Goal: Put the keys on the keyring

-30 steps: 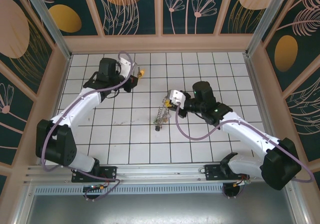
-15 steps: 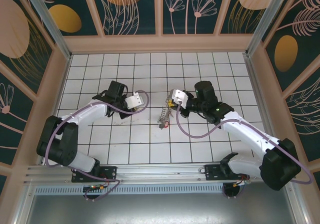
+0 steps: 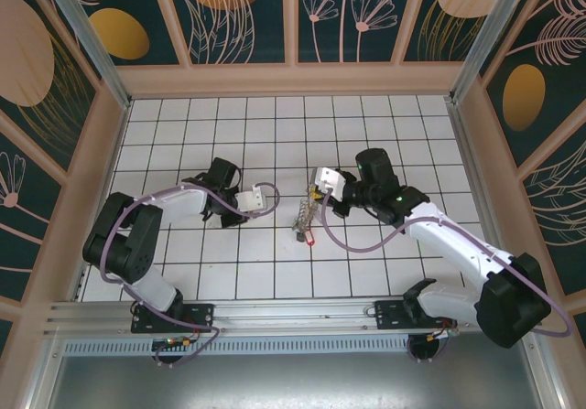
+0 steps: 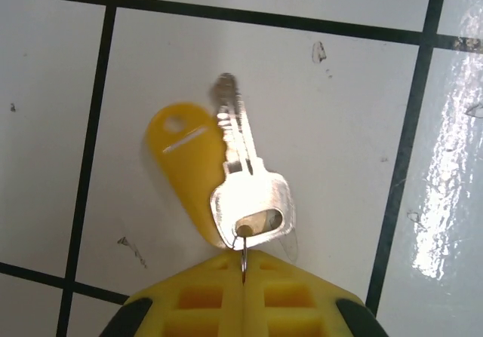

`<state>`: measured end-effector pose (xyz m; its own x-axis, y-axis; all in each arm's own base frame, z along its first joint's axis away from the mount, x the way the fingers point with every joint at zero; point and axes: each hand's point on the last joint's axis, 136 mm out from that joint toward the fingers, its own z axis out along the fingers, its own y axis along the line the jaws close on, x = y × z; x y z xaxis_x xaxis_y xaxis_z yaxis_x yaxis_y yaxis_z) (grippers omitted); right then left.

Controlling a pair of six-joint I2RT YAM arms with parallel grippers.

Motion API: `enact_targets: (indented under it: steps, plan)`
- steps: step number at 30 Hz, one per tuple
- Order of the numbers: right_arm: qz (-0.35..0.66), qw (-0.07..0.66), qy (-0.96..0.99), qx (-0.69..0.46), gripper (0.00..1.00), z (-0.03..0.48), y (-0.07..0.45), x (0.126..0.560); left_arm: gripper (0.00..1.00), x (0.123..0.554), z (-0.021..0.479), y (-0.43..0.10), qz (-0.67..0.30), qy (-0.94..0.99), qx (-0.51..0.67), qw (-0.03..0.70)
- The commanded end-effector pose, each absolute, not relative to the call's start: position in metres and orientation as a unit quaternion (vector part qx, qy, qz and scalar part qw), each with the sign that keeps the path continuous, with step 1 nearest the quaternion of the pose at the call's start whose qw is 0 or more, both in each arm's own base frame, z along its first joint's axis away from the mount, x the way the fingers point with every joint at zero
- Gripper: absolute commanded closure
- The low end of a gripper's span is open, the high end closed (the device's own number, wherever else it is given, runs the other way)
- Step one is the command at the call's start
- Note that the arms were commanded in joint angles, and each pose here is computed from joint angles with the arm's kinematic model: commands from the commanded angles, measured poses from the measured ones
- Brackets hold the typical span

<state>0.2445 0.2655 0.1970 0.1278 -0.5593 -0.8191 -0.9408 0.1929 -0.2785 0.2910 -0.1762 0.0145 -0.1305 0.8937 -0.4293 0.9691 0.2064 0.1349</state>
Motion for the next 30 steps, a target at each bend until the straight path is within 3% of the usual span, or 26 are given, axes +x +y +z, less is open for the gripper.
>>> enact_targets:
  steps: [1, 4, 8, 17, 22, 30]
  plan:
    - [0.200, 0.474, 0.605, -0.608, 1.00, 0.217, 0.267, 0.250, 0.90, 0.293, 0.013, -0.175, -0.075, 0.738, 0.633, 0.220]
    - [0.196, 0.474, 0.604, -0.610, 1.00, 0.217, 0.267, 0.251, 0.72, 0.292, 0.021, -0.181, -0.089, 0.739, 0.624, 0.237]
    - [0.199, 0.472, 0.605, -0.610, 1.00, 0.217, 0.268, 0.251, 0.62, 0.288, 0.028, -0.176, -0.075, 0.734, 0.625, 0.256]
    - [0.194, 0.468, 0.597, -0.623, 1.00, 0.221, 0.269, 0.251, 0.59, 0.300, 0.039, -0.153, -0.025, 0.726, 0.617, 0.302]
    - [0.202, 0.468, 0.594, -0.622, 1.00, 0.223, 0.272, 0.251, 0.59, 0.329, 0.064, -0.167, -0.098, 0.717, 0.599, 0.342]
    - [0.196, 0.468, 0.599, -0.619, 1.00, 0.223, 0.266, 0.248, 0.60, 0.324, 0.060, -0.195, -0.202, 0.648, 0.676, 0.285]
